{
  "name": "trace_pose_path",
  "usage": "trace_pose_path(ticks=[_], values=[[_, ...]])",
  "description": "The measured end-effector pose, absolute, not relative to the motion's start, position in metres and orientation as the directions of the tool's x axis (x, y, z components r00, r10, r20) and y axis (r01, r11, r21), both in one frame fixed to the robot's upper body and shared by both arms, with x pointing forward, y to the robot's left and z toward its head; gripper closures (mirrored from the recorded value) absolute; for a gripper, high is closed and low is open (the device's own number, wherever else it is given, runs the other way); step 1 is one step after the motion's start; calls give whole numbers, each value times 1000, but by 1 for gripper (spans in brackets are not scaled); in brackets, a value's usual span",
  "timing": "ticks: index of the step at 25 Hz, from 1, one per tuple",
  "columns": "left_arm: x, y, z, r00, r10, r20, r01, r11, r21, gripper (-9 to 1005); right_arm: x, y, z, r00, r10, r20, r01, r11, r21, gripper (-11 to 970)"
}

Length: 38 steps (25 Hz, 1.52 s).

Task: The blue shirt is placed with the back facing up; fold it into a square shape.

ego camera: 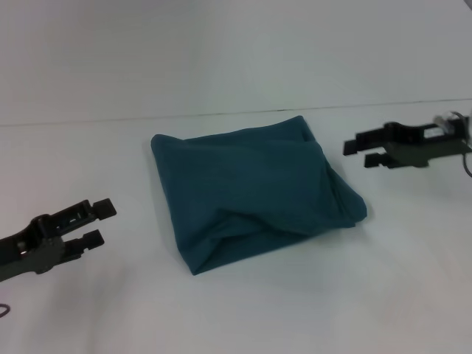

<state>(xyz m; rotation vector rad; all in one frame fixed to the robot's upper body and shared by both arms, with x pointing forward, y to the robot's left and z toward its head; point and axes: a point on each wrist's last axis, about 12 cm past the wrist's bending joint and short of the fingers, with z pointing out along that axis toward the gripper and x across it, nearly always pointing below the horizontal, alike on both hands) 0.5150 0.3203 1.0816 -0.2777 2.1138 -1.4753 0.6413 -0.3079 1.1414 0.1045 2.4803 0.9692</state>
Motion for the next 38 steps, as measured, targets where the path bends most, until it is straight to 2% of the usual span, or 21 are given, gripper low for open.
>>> trace_pose_path(ticks=[7, 12, 23, 38], values=[[514, 323, 1083, -823, -464, -328, 150, 380, -913, 49, 664, -269, 1157, -907, 144, -396, -120, 814, 569, 334], [518, 319, 1084, -827, -453, -334, 160, 379, -911, 49, 668, -253, 1154, -915, 110, -388, -118, 846, 520, 334], [521, 314, 1083, -824, -459, -332, 162, 372, -914, 49, 671, -238, 1133, -907, 155, -391, -77, 853, 517, 335], [526, 309, 1080, -819, -465, -335, 162, 372, -914, 49, 670, -232, 1121, -896, 113, -430, -103, 888, 448, 335]])
